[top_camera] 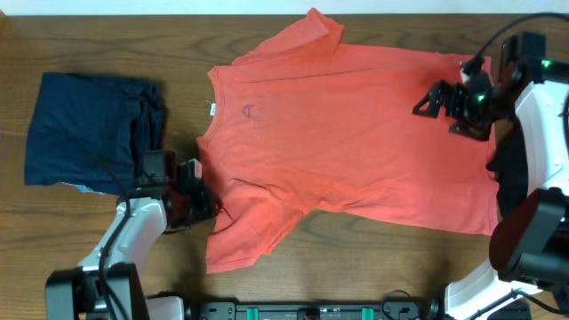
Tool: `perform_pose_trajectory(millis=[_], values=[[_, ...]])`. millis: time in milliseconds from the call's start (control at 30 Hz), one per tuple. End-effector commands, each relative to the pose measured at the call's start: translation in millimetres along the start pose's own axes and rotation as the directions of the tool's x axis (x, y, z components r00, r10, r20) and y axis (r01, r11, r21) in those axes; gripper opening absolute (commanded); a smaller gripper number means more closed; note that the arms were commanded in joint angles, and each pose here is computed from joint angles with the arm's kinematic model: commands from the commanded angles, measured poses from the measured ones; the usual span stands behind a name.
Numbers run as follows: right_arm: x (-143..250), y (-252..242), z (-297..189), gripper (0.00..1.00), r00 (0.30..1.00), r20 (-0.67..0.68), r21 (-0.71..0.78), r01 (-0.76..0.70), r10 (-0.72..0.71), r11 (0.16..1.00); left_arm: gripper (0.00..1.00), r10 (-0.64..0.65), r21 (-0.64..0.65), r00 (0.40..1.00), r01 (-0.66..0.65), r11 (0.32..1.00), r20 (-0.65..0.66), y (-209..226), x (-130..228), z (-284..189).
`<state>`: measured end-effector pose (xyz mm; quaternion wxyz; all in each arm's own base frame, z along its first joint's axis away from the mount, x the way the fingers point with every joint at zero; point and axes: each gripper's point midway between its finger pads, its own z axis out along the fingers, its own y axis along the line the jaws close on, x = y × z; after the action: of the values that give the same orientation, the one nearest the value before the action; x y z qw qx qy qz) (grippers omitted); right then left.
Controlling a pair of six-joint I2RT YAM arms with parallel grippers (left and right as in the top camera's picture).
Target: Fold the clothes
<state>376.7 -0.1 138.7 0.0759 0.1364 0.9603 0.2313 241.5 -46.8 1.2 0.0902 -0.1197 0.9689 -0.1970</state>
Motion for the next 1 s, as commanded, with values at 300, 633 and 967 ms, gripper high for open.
perform_pose_trajectory(millis=[300,633,967], values=[[22.1,-26.5,26.9,0.99,0.997,-0.072,0.076,-0.016,0.021,0.997,0.06,0.042,-0.072,0.994,-0.035,0.997,0.104,2.8,-41.9,-7.2],[22.4,-26.8,26.8,0.99,0.997,-0.073,0.077,-0.016,0.022,0.997,0.50,0.044,-0.060,0.993,-0.038,0.997,0.108,-10.5,-57.6,-26.1],[21.3,-29.4,26.3,0.99,0.997,-0.068,0.088,-0.017,0.023,0.996,0.49,-0.047,0.088,0.977,0.067,0.994,-0.209,-44.2,19.3,-46.2]])
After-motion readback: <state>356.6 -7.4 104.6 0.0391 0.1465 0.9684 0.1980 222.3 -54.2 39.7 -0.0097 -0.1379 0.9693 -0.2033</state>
